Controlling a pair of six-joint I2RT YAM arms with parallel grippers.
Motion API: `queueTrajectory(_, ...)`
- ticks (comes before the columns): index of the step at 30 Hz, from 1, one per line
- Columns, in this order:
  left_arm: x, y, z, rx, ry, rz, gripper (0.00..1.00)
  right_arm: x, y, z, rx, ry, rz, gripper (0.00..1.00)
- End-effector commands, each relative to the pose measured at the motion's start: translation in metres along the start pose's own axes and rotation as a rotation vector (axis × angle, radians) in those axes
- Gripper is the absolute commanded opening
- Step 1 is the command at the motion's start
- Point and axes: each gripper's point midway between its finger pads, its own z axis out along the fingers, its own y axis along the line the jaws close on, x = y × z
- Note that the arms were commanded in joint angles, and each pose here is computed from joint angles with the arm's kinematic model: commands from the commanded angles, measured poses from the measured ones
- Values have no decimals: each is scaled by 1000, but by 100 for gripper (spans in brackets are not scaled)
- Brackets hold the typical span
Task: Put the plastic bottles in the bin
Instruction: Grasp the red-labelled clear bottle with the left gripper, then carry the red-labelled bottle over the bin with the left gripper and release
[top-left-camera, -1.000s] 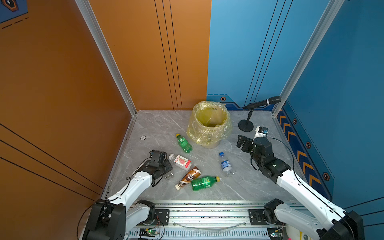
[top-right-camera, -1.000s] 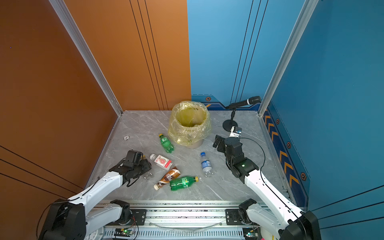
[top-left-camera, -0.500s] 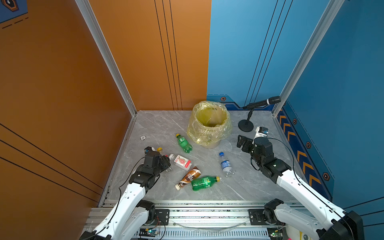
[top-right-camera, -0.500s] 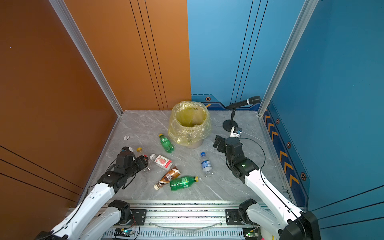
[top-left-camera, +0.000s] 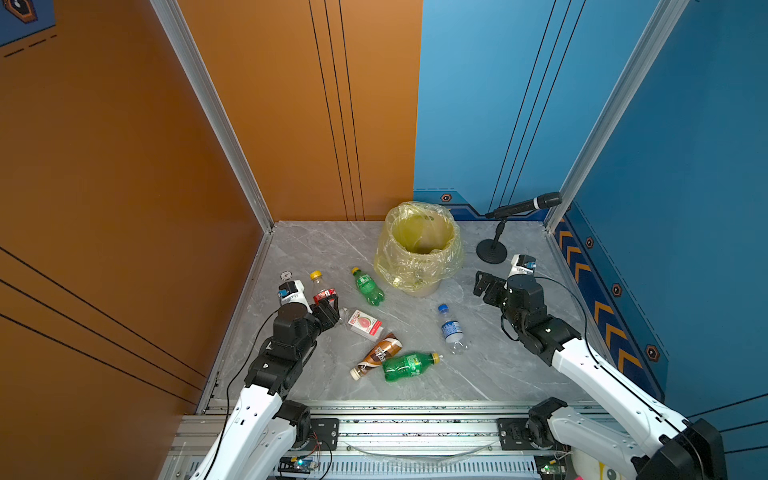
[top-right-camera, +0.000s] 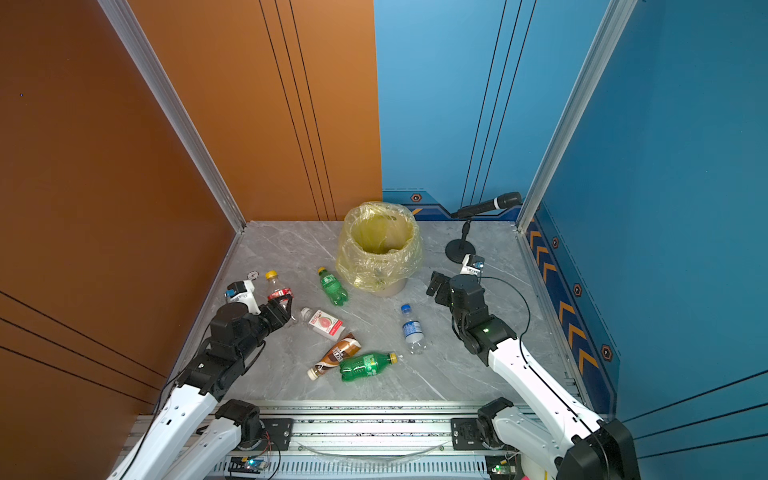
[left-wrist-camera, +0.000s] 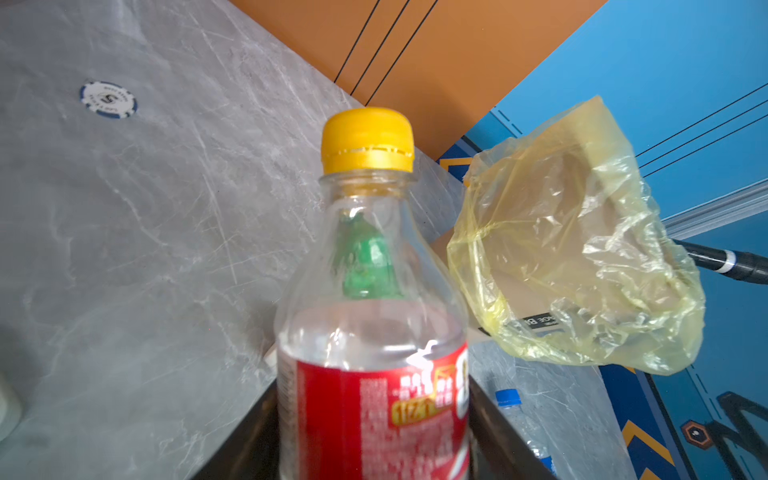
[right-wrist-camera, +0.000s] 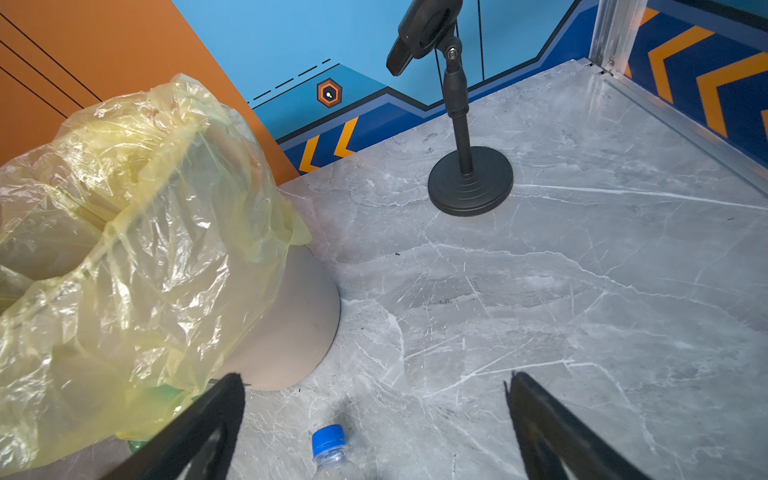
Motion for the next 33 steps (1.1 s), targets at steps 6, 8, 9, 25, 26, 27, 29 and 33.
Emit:
queueTrajectory(6,-57,-98,16,227,-93,123,60,0,-3,-1,-5,-2,23,100)
queueTrajectory(8,-62,-124,28,270,-83,159,60,0,-5,-2,-1,-2,23,100)
queueTrajectory(9,-63,-138,33,294,-74,177,60,-1,-6,-3,0,-5,25,100)
queueTrajectory(25,-36,-297,147,474,96,391,58,-1,-28,-21,32,-23,49,100)
queueTrajectory(26,-32,-299,154,477,113,392,58,0,-29,-22,34,-23,50,100)
queueTrajectory(27,-27,-302,161,480,131,391,57,-1,-31,-22,37,-26,52,100)
queueTrajectory(29,-18,-305,170,487,161,392,57,0,-35,-24,40,-28,58,100)
queueTrajectory(33,-7,-308,181,489,192,396,57,1,-42,-24,50,-27,68,100)
